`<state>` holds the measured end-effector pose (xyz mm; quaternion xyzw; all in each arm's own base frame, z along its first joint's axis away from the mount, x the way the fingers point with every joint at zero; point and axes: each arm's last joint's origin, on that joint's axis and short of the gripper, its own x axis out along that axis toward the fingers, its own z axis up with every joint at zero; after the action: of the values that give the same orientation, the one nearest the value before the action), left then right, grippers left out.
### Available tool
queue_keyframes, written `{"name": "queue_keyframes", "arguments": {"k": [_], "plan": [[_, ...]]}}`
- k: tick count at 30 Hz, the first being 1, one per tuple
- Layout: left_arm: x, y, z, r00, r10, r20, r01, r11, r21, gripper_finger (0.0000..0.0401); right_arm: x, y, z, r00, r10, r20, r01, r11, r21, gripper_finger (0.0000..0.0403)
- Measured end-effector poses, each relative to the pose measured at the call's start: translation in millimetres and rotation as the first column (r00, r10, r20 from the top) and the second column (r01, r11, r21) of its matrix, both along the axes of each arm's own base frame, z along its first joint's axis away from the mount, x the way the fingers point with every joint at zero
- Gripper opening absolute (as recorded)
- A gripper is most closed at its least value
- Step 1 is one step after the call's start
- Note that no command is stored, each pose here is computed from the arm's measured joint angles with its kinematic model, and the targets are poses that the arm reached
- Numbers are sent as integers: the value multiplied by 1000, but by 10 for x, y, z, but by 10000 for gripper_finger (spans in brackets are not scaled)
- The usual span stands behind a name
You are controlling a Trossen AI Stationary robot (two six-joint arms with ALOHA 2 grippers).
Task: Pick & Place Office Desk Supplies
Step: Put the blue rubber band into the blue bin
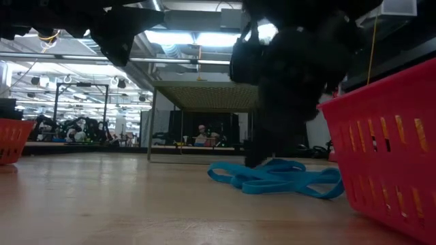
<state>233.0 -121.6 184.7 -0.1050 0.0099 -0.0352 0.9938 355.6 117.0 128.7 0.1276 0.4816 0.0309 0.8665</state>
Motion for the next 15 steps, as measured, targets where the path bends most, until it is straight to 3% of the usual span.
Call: {"name": "queue_keyframes", "arguments": {"k": [10, 15], "plan": [[0, 1, 0, 1000, 3, 0, -3, 1000, -6, 143, 22, -17, -83, 999, -37, -12, 37, 999, -4, 141], [0, 1, 0, 1000, 3, 0, -3, 1000, -7, 143, 25, -43, -87, 998, -57, -11, 57, 998, -28, 70]]}}
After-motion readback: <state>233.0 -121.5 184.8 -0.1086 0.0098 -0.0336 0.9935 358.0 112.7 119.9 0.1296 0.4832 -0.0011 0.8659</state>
